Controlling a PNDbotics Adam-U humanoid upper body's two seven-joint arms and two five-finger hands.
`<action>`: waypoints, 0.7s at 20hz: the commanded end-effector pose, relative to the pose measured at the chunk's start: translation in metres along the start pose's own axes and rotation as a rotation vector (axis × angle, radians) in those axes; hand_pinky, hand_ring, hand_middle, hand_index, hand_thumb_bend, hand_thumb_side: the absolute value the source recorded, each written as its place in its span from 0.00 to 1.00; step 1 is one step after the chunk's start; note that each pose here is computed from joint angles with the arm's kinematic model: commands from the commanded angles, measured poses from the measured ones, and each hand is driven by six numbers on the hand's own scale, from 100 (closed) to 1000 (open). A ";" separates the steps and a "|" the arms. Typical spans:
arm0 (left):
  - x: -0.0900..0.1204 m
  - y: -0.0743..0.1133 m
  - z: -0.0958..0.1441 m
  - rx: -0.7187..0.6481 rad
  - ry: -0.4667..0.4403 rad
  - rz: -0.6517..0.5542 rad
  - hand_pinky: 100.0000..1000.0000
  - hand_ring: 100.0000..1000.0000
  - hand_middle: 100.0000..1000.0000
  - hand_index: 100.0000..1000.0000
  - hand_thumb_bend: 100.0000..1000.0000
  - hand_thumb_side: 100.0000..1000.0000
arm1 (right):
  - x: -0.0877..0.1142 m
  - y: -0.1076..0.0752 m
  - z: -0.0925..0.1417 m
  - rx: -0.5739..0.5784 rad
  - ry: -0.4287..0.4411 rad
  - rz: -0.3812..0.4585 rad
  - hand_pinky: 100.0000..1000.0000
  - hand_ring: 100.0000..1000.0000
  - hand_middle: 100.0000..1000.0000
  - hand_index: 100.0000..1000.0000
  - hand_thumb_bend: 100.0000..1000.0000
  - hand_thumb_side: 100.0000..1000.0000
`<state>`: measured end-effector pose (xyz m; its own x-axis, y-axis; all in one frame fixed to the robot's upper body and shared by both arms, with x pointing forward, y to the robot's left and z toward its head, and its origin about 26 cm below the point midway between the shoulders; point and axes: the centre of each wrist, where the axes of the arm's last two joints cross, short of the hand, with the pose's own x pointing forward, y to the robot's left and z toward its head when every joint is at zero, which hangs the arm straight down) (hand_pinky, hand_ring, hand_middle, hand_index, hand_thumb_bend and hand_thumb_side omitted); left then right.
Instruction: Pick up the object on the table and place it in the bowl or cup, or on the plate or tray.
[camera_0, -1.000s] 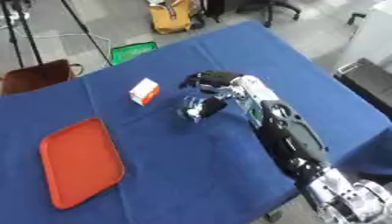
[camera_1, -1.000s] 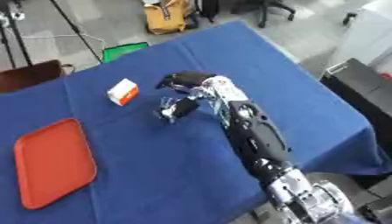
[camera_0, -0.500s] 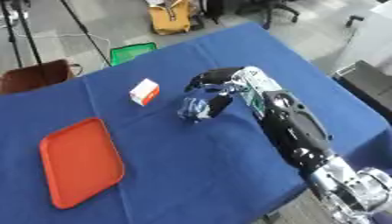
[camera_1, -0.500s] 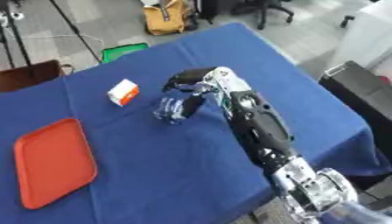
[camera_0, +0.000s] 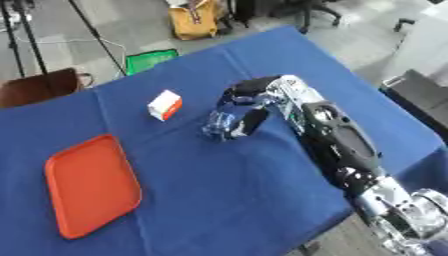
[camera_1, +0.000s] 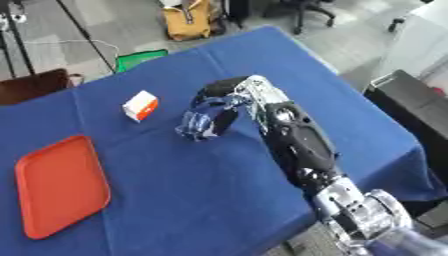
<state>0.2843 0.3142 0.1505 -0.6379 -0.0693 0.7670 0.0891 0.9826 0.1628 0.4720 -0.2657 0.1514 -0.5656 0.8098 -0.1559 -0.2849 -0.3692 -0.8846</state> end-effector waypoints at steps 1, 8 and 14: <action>0.007 0.004 -0.004 -0.021 -0.019 -0.027 0.70 0.83 0.77 0.94 0.61 0.96 | -0.001 -0.011 0.003 -0.025 0.008 0.042 0.70 0.70 0.84 0.92 0.37 0.61; 0.007 0.004 -0.004 -0.022 -0.019 -0.027 0.70 0.83 0.77 0.94 0.61 0.96 | 0.007 -0.013 -0.002 -0.063 -0.007 0.046 0.74 0.77 0.86 0.93 0.31 0.76; 0.007 0.004 -0.004 -0.023 -0.020 -0.027 0.70 0.83 0.77 0.94 0.61 0.96 | 0.012 -0.022 -0.002 -0.084 -0.013 0.060 0.77 0.80 0.87 0.93 0.33 0.78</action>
<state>0.2843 0.3142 0.1505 -0.6381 -0.0693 0.7668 0.0897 0.9825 0.1634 0.4718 -0.2505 0.1494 -0.5904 0.7895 -0.1679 -0.2359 -0.3677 -0.8995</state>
